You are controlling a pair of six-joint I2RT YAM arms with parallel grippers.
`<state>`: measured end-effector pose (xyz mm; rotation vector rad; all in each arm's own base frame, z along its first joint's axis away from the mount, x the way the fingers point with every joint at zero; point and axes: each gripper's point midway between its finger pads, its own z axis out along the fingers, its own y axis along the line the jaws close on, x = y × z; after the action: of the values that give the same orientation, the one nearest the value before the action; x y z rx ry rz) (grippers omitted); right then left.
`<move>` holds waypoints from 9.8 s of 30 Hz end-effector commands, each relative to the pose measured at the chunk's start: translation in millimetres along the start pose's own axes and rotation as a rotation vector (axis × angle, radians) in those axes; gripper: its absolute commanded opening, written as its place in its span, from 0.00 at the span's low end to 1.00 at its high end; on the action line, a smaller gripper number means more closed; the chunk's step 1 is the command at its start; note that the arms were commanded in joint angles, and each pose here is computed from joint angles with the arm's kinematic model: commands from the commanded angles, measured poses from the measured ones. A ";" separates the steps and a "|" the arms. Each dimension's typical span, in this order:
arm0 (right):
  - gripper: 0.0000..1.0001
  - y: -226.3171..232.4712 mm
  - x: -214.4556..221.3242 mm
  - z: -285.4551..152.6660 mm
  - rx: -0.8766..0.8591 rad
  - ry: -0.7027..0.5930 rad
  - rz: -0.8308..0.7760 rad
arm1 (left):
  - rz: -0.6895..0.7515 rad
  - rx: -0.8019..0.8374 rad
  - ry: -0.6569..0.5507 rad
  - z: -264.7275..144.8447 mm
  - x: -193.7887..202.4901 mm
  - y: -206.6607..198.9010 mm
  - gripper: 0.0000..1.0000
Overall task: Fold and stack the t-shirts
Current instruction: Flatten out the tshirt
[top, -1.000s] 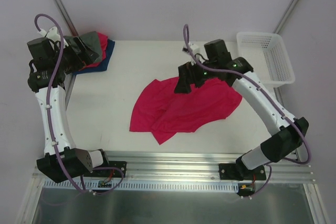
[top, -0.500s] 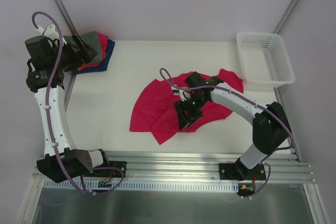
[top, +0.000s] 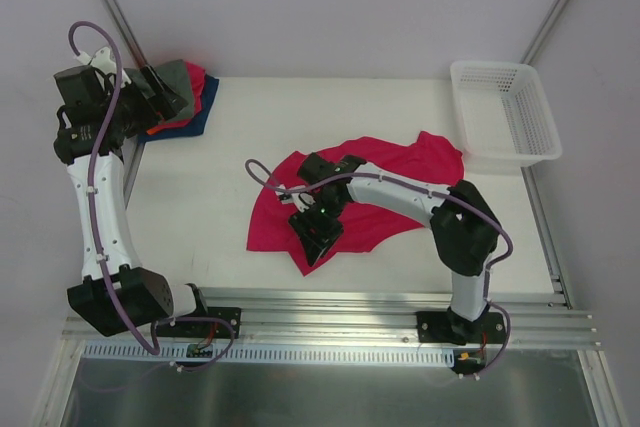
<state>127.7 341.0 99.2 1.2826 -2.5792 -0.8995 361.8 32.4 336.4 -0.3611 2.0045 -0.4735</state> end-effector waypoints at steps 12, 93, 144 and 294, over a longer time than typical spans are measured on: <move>0.53 21.8 -16.6 53.7 -0.058 0.104 -0.019 | 0.027 -0.009 -0.044 -13.5 -10.5 -3.1 0.99; 0.00 -157.8 -30.2 64.3 0.515 0.168 -0.066 | -0.049 0.093 0.021 -51.0 26.6 -28.9 0.99; 0.92 -42.8 -80.3 -86.9 0.271 -0.175 0.015 | -0.936 -0.071 0.867 -21.7 318.7 31.5 0.64; 0.90 -64.4 -104.0 -61.0 0.288 -0.165 0.052 | -0.129 -0.178 1.062 35.1 390.2 1.2 0.04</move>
<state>255.2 362.1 114.6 1.2463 -2.9200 -0.6461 212.0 -146.3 16.5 -0.4133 3.0850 -0.6703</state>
